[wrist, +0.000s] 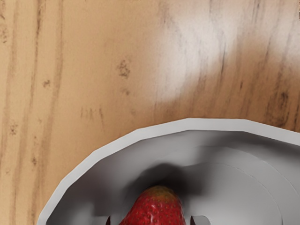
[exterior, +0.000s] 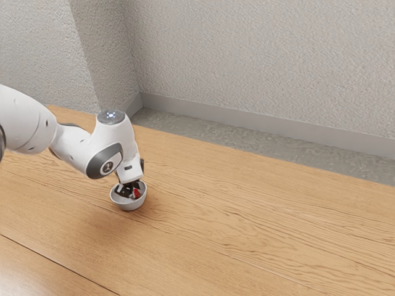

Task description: Take strawberry from the bowl

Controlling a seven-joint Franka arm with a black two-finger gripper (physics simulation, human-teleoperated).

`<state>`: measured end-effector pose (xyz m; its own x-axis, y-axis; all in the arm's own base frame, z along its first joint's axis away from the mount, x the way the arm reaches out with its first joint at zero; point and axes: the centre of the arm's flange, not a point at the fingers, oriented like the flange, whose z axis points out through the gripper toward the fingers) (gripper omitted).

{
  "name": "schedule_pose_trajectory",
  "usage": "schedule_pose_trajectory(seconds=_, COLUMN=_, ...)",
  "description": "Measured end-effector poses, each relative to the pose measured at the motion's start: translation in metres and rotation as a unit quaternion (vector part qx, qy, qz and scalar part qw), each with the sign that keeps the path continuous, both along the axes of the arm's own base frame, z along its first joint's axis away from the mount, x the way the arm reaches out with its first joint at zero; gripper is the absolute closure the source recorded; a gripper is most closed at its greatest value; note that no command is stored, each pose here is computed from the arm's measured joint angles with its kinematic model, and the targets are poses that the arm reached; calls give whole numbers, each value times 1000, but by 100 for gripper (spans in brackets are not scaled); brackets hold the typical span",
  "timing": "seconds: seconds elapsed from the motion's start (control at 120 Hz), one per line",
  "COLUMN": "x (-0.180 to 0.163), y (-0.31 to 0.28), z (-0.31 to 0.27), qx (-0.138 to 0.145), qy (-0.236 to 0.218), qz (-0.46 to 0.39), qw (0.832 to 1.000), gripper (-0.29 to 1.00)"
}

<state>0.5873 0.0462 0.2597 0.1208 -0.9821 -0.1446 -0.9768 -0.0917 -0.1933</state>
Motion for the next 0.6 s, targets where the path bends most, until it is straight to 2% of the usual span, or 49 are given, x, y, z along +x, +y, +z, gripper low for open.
schedule_pose_trajectory(seconds=0.6, x=-1, y=-1, z=-4, qx=-9, qy=-1, qz=-9, qw=1000, gripper=61)
